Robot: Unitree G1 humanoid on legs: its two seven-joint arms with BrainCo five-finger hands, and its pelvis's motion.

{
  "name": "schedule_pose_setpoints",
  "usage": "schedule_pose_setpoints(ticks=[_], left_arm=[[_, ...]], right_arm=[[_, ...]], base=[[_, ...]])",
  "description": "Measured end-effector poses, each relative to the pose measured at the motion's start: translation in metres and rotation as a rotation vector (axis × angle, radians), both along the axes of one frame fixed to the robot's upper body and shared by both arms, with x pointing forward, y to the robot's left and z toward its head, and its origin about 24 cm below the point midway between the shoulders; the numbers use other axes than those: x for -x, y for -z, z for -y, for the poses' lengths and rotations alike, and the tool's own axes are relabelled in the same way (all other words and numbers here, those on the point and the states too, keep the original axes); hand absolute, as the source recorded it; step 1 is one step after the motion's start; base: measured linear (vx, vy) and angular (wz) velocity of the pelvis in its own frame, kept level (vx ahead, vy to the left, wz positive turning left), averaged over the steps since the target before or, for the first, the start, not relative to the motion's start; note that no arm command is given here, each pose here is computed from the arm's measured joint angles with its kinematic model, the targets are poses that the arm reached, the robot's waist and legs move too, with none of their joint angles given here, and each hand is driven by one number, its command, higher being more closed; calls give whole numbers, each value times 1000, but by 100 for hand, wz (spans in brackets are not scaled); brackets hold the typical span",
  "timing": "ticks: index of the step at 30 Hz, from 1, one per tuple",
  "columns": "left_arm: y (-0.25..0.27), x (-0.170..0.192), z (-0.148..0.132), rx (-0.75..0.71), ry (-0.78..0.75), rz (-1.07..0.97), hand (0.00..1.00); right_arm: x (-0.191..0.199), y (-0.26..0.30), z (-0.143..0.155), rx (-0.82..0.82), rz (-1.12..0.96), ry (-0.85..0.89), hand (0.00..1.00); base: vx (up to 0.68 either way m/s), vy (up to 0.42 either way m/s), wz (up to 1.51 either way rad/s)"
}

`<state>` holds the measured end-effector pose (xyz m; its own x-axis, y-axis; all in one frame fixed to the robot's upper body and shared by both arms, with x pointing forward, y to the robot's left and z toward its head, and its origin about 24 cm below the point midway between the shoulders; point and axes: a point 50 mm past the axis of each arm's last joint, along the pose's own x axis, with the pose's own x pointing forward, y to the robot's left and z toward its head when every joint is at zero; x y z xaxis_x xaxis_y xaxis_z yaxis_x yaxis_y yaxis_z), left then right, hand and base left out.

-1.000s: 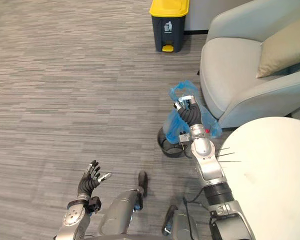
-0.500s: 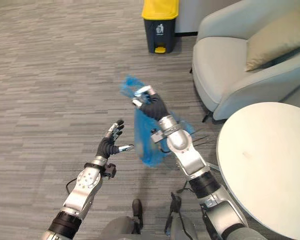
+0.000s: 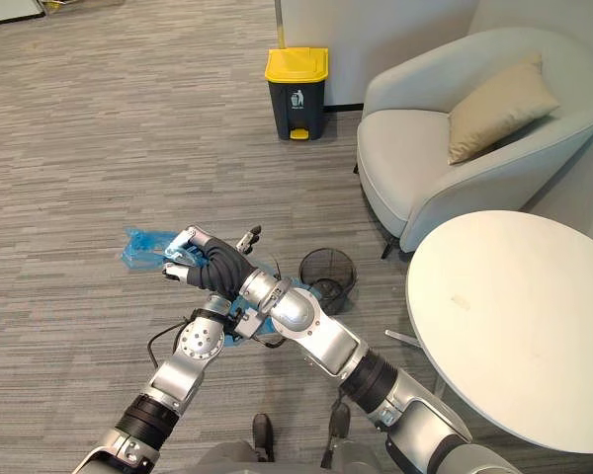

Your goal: Gather rubbish on tea table into small bin, then transfer packed bag to large trash can.

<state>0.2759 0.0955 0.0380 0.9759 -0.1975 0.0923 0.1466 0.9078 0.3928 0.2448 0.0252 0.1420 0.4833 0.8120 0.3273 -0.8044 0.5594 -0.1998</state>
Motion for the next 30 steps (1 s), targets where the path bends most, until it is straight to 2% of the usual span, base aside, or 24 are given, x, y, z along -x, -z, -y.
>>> schedule_pose_setpoints(ticks=[10, 11, 18, 22, 26, 30], left_arm=[[-2, -1, 14, -25, 47, 24, 100], [-2, -1, 15, -23, 48, 23, 100], [2, 3, 20, -1, 88, -13, 100], [5, 3, 12, 33, 49, -38, 100], [28, 18, -8, 103, -53, -141, 100], [50, 38, -46, 154, -198, -238, 100]], right_arm=[[0, -5, -6, -5, 2, -16, 100], [0, -5, -6, -4, 3, -18, 0], [2, -5, -8, 46, 85, -2, 0], [1, -4, -5, 87, 163, 36, 0], [-6, 13, 21, 137, 194, 180, 0], [-17, 35, 69, 281, 213, 377, 0]], base=[[20, 27, -1], [28, 38, 0], [13, 31, -1], [11, 25, -3], [42, 33, 0], [31, 32, -6]])
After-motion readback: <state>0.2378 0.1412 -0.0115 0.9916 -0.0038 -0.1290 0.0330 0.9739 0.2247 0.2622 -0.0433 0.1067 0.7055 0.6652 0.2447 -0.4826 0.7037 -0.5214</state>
